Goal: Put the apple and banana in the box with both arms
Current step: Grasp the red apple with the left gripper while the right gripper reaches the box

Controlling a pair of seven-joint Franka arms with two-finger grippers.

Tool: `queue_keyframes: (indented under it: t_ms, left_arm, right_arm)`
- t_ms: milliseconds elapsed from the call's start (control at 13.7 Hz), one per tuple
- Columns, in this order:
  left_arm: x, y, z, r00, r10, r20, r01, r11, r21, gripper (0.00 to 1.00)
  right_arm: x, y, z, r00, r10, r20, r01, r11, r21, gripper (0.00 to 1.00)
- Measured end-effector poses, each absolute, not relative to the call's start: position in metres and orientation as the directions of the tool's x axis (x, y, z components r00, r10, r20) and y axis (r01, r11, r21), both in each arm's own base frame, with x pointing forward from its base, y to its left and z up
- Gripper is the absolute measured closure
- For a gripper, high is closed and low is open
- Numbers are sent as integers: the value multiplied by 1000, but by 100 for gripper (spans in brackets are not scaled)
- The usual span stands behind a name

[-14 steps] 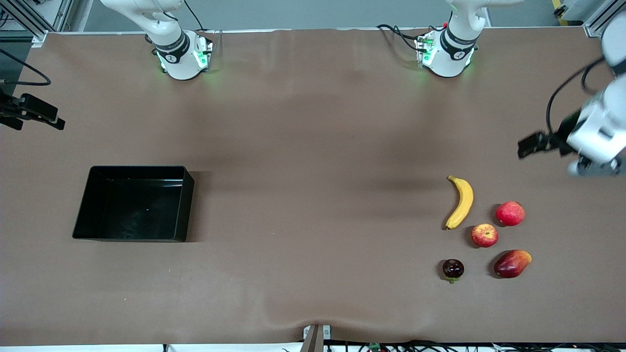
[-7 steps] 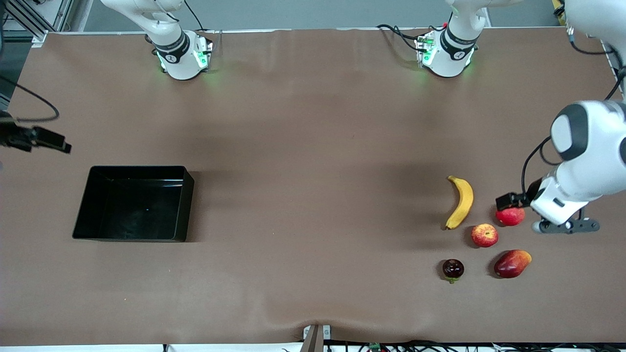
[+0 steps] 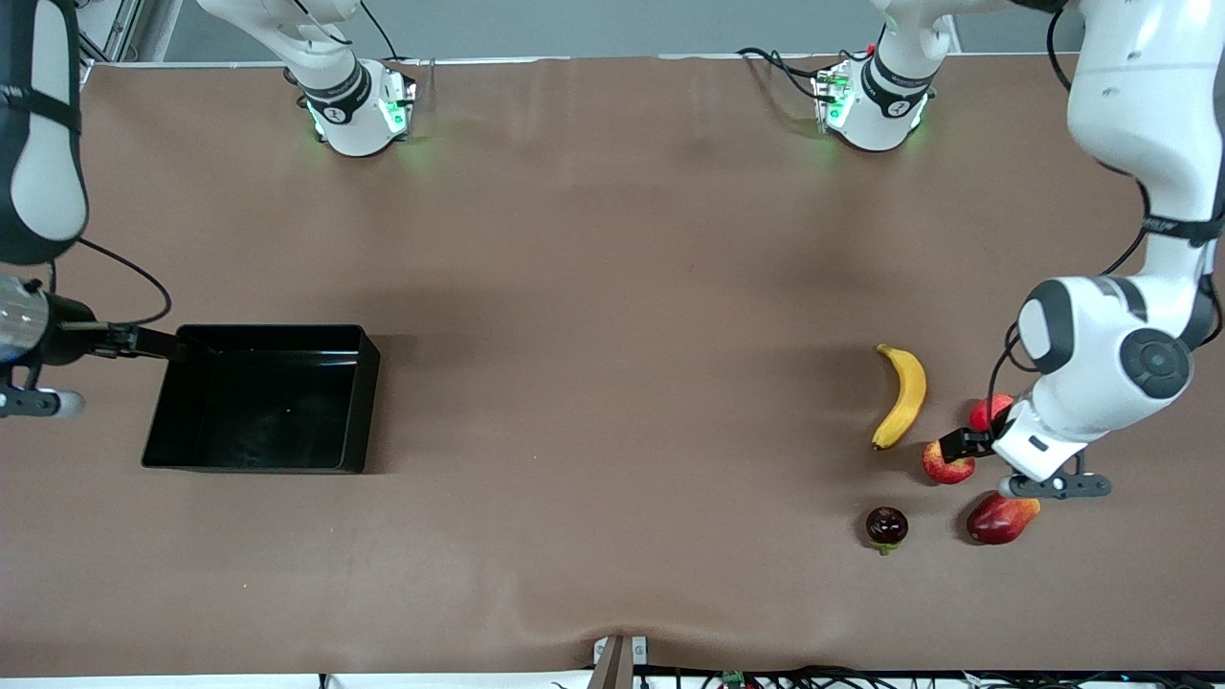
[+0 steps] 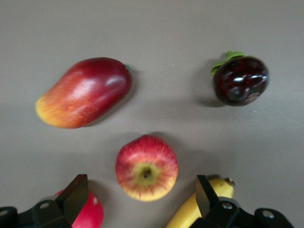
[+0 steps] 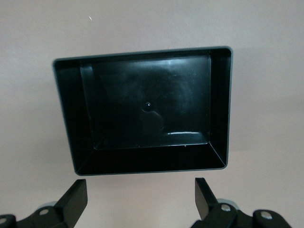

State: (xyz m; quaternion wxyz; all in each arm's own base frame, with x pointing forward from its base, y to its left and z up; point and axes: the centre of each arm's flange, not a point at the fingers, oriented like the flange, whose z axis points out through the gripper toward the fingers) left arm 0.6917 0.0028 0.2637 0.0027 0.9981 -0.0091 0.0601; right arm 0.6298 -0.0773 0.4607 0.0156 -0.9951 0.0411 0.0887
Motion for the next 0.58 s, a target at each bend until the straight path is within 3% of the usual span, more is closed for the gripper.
queue_keyframes:
  t_ms: [292, 584]
  left_arm:
    - [691, 16, 219, 995, -10, 96, -11, -1000, 7, 0]
    - [687, 20, 200, 998, -4, 69, -5, -1000, 9, 0]
  right_arm:
    - [634, -143, 387, 952, -173, -253, -183, -983, -17, 0]
    - [646, -184, 318, 975, -123, -187, -129, -991, -22, 0]
